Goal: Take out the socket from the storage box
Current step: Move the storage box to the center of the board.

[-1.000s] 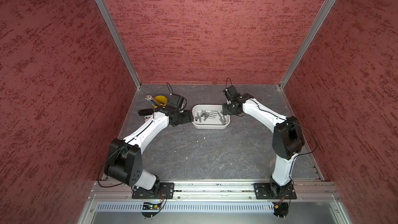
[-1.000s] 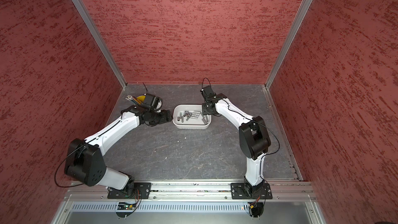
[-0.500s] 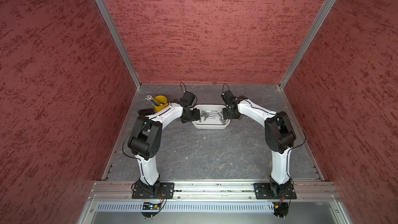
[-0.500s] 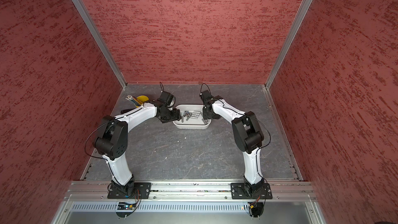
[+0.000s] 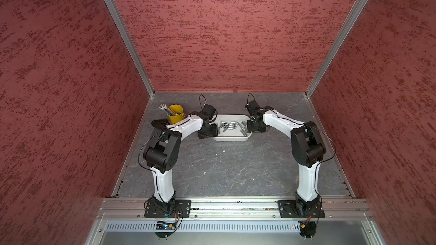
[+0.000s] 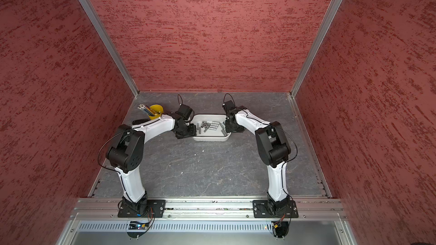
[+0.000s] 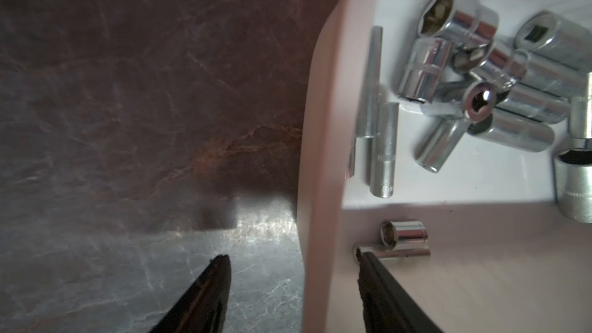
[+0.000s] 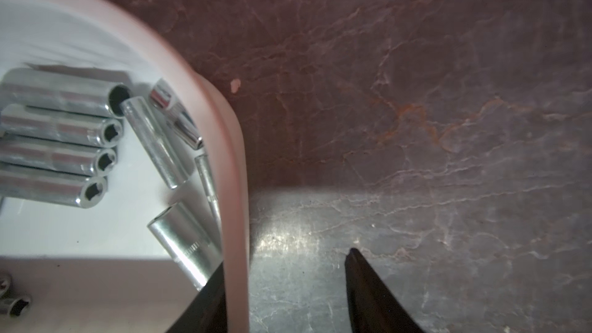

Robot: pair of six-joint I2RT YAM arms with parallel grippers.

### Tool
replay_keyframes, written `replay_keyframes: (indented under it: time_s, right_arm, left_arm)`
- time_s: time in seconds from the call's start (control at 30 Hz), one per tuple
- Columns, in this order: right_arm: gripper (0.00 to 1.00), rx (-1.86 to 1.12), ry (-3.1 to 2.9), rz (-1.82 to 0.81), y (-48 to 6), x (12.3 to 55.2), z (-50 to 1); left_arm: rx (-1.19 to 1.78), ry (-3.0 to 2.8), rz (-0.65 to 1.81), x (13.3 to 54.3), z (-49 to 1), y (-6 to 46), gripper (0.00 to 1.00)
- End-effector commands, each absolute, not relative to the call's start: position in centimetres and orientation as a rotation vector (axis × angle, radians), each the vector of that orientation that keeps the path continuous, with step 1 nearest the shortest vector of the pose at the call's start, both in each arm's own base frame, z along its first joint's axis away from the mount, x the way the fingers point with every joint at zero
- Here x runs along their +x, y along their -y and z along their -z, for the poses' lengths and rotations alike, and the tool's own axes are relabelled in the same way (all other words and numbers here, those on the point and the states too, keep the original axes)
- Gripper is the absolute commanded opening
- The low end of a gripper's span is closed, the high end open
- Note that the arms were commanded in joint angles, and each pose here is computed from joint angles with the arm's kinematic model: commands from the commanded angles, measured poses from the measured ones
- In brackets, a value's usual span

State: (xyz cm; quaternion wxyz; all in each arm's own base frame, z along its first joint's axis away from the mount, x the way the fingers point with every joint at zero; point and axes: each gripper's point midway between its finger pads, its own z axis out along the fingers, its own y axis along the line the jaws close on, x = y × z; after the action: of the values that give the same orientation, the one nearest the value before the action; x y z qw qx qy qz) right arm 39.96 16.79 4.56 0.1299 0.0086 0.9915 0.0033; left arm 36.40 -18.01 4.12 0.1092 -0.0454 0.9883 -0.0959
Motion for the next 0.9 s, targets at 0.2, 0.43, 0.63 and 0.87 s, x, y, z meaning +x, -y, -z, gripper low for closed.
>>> replay_keyframes:
  time_s: [0.2, 0.43, 0.63, 0.87]
  right_arm:
    - [0.52, 0.001, -2.989, 0.005, -14.6, 34.2, -4.3]
    - [0.56, -0.022, -2.986, -0.038, -14.6, 33.0, -4.7]
    - [0.64, -0.074, -2.943, -0.044, -15.0, 34.3, -6.6]
    - [0.62, -0.254, -2.828, -0.153, -16.9, 36.0, -10.8]
  left_arm:
    - [-0.087, -2.916, 0.271, 32.3, -5.2, 18.6, 0.66]
    - [-0.073, -2.921, 0.274, 30.1, -5.3, 18.7, 0.69]
    - [-0.067, -2.884, 0.27, 30.8, -7.3, 18.7, 0.77]
    - [-0.058, -2.785, 0.28, 31.9, -11.5, 17.9, 0.81]
